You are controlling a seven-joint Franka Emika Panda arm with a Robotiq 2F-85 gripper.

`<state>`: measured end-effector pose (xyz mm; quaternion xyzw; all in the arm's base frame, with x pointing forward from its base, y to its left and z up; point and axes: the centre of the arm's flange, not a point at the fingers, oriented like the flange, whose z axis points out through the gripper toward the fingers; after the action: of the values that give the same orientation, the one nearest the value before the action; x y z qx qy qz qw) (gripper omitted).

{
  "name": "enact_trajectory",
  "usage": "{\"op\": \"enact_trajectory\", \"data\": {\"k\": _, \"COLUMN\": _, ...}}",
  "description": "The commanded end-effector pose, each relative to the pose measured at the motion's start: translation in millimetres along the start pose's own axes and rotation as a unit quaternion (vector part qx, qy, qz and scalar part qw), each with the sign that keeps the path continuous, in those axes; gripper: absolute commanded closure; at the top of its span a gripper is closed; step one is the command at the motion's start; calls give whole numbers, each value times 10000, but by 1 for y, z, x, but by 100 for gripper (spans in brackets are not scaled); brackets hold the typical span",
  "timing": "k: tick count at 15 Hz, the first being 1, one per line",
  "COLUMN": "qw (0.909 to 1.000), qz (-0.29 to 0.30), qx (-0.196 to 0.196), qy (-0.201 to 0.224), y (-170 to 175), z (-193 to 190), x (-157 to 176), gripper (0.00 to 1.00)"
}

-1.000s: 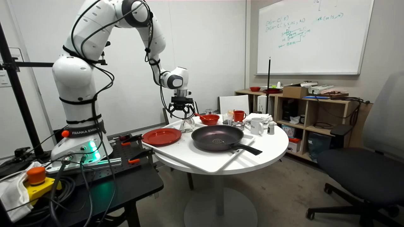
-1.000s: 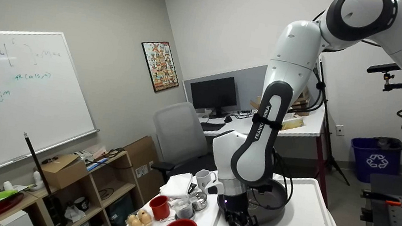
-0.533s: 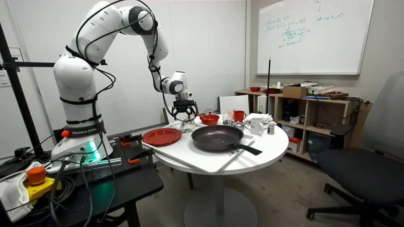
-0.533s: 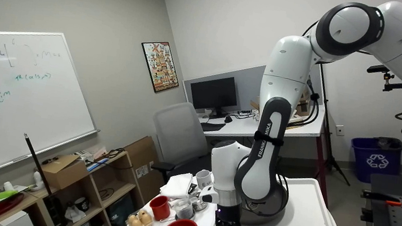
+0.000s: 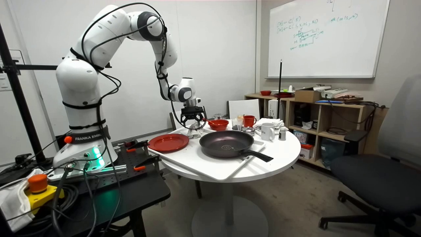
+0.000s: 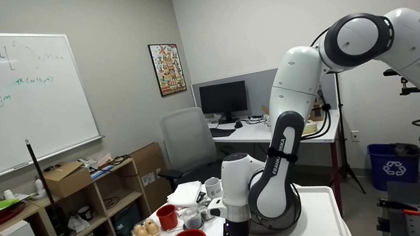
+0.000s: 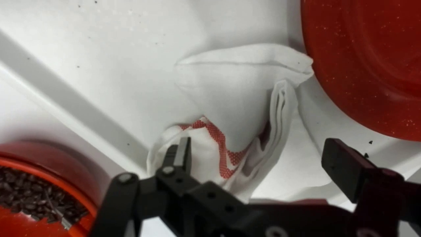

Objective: Use the towel on the left to wipe the black pan.

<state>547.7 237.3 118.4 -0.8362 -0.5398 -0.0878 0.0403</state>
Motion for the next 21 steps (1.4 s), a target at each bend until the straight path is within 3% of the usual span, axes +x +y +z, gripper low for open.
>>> {"op": "enact_trajectory", "data": {"k": 1, "qw": 9999, "qz": 97, "qx": 64, "qy": 7, "y": 2, "z": 30, "x": 9, "gripper": 0}}
{"op": "enact_trajectory", "data": {"k": 8, "qw": 9995, "qz": 14, "qx": -180, "qy": 250, "y": -1, "z": 35, "x": 20, "gripper": 0}}
{"op": "enact_trajectory", "data": {"k": 9, "qw": 9995, "qz": 10, "qx": -186, "qy": 264, "y": 0, "z": 36, "x": 21, "gripper": 25}}
{"op": "enact_trajectory", "data": {"k": 11, "qw": 9995, "qz": -22, "qx": -183, "qy": 275, "y": 0, "z": 36, "x": 23, "gripper": 32}}
{"op": "enact_trajectory", "data": {"k": 19, "qw": 9994, "qz": -2, "qx": -138, "qy": 324, "y": 0, "z": 36, "x": 21, "gripper": 95}}
{"op": "enact_trajectory", "data": {"k": 21, "qw": 9992, "qz": -11, "qx": -135, "qy": 371, "y": -1, "z": 31, "x": 21, "gripper": 99}}
